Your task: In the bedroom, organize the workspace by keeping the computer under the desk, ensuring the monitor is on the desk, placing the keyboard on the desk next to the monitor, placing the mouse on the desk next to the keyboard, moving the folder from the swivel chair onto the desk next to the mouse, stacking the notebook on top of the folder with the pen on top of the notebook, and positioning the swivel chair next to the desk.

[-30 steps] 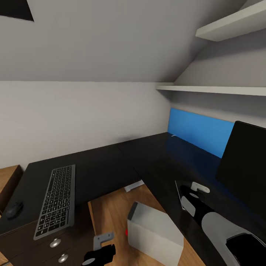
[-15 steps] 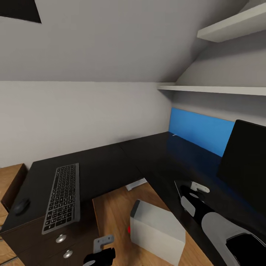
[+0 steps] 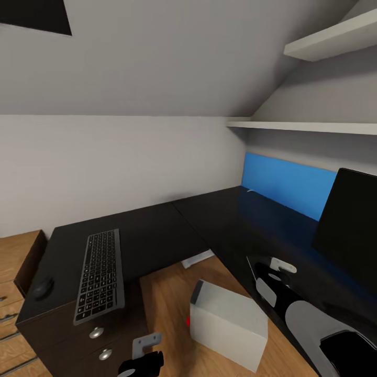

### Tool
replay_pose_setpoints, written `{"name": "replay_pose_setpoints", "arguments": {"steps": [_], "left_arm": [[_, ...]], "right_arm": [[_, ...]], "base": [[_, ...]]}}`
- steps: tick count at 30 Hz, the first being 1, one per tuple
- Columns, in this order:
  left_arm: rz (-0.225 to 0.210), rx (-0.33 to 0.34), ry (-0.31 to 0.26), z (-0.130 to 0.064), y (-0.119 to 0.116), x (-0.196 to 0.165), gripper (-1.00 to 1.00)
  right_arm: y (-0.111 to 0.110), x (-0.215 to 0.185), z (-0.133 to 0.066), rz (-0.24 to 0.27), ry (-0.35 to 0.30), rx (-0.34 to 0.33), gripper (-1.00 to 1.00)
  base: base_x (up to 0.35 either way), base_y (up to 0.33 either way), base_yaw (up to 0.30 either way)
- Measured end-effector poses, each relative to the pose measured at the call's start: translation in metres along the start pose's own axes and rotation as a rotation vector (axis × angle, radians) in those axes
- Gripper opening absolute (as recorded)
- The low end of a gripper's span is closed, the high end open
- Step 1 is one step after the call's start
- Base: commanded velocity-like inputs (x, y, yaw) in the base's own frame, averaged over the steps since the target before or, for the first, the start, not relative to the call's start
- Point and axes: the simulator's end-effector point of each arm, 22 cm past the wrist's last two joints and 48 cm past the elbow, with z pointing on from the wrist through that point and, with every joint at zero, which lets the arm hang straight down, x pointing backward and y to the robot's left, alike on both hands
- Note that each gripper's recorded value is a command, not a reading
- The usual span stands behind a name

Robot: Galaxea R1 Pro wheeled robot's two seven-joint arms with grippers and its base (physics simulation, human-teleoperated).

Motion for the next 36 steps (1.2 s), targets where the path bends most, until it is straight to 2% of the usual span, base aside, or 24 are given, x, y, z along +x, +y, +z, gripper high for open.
{"name": "replay_pose_setpoints", "arguments": {"steps": [24,36], "left_arm": [[-0.001,0.001,0.000,0.0000,-0.0003,-0.0001,1.00],[0.000,0.001,0.001,-0.0001,-0.0007,0.0002,1.00]], "right_arm": [[0.0010,0.0005,-0.0001,0.008,0.003,-0.003,1.00],[0.0008,0.0003,0.0000,0.002,0.001,-0.003,1.00]], "base": [[-0.066,0.001,0.000],[-0.104,0.071,0.000]]}}
